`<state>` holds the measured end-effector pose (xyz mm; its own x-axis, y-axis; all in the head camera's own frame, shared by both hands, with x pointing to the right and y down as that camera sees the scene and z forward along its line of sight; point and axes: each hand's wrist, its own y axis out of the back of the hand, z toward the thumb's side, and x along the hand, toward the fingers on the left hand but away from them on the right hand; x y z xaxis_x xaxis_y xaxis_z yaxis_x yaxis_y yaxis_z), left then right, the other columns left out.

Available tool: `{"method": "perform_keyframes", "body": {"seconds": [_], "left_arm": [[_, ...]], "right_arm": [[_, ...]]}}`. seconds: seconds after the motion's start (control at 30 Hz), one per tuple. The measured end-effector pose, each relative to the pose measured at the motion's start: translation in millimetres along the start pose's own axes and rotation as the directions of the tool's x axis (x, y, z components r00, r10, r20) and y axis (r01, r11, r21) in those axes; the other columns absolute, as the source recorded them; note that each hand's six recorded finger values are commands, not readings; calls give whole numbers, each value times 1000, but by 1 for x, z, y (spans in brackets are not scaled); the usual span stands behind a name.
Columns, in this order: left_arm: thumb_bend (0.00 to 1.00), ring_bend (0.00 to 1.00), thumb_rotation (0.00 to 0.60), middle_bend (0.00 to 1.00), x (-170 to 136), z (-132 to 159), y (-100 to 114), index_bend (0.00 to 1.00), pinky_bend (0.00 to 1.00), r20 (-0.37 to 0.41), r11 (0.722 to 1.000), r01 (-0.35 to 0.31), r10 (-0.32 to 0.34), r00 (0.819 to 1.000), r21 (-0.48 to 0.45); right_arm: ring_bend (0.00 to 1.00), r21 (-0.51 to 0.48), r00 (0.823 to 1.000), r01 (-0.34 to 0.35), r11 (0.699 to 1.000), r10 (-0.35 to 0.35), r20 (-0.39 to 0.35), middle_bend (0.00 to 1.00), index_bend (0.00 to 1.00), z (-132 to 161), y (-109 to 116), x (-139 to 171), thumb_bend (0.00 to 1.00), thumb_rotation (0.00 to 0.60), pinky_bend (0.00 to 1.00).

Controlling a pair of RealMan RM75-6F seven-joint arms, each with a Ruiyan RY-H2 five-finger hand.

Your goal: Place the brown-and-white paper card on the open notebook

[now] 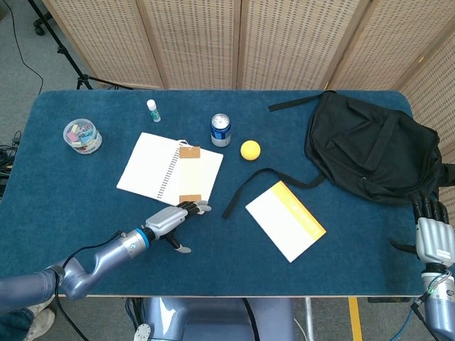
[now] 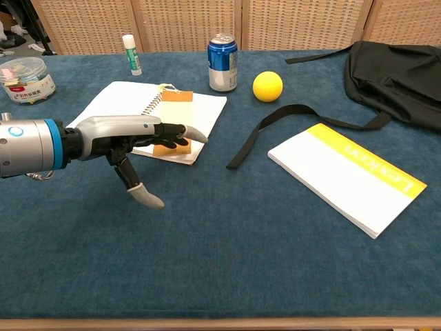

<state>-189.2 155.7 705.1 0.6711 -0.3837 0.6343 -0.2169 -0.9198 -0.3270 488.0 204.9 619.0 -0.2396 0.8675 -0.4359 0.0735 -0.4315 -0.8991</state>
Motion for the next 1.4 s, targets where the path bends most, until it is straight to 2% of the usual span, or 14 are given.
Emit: {"method": "perform_keyframes", "body": {"seconds": [0.4,0.87,1.4], "left_arm": [[120,0,600,0,0,-10,-7,0,3,-17,1000,25,-25,1000,-18],[130,0,600,0,-9,-26,10,0,3,-49,993,73,-69,996,93],[148,0,600,0,-14,-37,15,0,3,-77,966,164,-151,985,201]], "right_arm": [[0,0,1000,-2,1000,2,-1,0,78,0,0,0,0,600,0],[0,6,1000,-2,1000,2,1,0,78,0,-1,0,0,600,0],[0,10,1000,-2,1000,2,5,0,78,0,-2,-1,0,600,0]]}}
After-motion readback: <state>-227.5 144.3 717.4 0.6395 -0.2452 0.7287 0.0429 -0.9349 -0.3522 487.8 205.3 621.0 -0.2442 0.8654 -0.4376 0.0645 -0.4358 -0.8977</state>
